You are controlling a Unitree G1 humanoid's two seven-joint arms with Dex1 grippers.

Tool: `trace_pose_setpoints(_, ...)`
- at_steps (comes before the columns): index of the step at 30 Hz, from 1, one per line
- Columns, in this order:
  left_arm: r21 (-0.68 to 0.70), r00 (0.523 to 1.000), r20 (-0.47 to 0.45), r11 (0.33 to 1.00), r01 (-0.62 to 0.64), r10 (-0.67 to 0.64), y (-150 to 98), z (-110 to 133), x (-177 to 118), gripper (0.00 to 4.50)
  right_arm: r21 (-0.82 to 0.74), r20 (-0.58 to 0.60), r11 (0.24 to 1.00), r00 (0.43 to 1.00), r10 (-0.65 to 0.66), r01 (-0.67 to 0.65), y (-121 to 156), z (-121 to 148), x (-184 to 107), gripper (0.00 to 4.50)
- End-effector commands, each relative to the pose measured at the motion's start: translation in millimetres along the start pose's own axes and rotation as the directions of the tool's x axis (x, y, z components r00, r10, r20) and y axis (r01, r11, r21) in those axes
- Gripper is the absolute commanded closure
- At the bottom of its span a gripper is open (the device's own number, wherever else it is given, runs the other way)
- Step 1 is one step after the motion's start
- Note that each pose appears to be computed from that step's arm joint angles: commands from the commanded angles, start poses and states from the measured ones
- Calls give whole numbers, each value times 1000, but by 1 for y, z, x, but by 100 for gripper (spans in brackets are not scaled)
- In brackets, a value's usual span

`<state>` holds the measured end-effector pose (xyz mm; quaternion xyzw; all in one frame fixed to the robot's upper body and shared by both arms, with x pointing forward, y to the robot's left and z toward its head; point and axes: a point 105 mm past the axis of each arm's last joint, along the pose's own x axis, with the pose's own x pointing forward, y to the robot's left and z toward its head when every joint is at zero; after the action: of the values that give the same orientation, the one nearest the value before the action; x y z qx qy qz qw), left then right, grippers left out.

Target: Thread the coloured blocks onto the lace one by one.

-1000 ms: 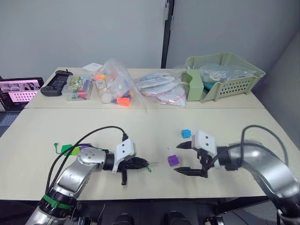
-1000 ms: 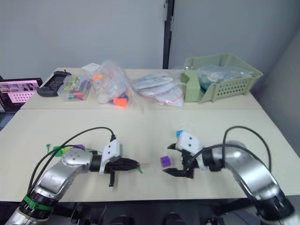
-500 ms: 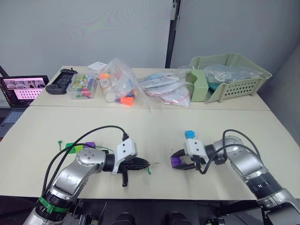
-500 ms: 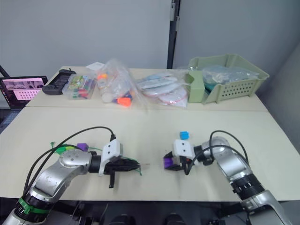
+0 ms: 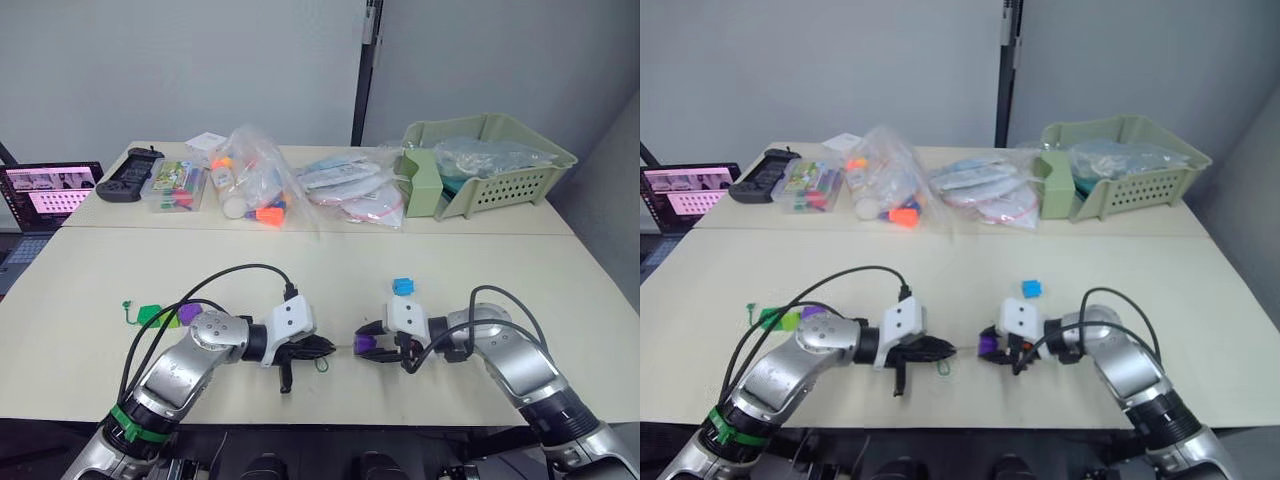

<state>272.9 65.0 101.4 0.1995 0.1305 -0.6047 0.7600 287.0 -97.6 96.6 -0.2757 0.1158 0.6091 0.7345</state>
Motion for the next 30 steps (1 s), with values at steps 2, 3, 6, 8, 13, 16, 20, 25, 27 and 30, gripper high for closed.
trace_pose_setpoints(2, 54, 1000, -4, 998, -15, 15, 4, 8, 1, 450, 13, -21, 1000, 1000, 23, -22, 7, -4, 6, 314)
trace_pose_setpoints(3, 58, 1000, -6, 998, -17, 17, 5, 8, 1, 450, 14, -24, 1000, 999, 25, -24, 8, -4, 6, 314)
trace_pose_setpoints(6, 68, 1000, 1, 997, -25, 25, 6, 10, 2, 450, 13, -29, 1000, 999, 29, -29, 7, -3, 5, 314)
trace_pose_setpoints(8, 67, 1000, 4, 997, -27, 26, 6, 11, 3, 450, 12, -29, 1000, 999, 29, -28, 7, -3, 5, 314)
trace_pose_setpoints(13, 65, 999, 20, 997, -35, 34, 8, 14, 7, 450, 9, -26, 999, 999, 41, -41, 9, -1, 5, 314)
trace_pose_setpoints(16, 65, 999, 26, 997, -34, 32, 9, 16, 9, 450, 8, -25, 999, 999, 43, -43, 10, 1, 6, 314)
trace_pose_setpoints(20, 67, 999, 37, 997, -25, 23, 8, 21, 14, 450, 6, -22, 999, 999, 41, -41, 9, 3, 6, 314)
trace_pose_setpoints(25, 84, 999, 49, 996, 19, -23, 5, 31, 27, 450, 2, -9, 999, 999, 39, -39, 10, 11, 10, 315)
trace_pose_setpoints(27, 86, 998, 60, 996, 27, -32, 4, 34, 31, 450, 2, -8, 999, 999, 40, -40, 10, 12, 10, 315)
trace_pose_setpoints(30, 79, 993, 83, 994, 79, -85, -4, 38, 47, 450, 1, -1, 999, 999, 38, -38, 12, 16, 11, 315)
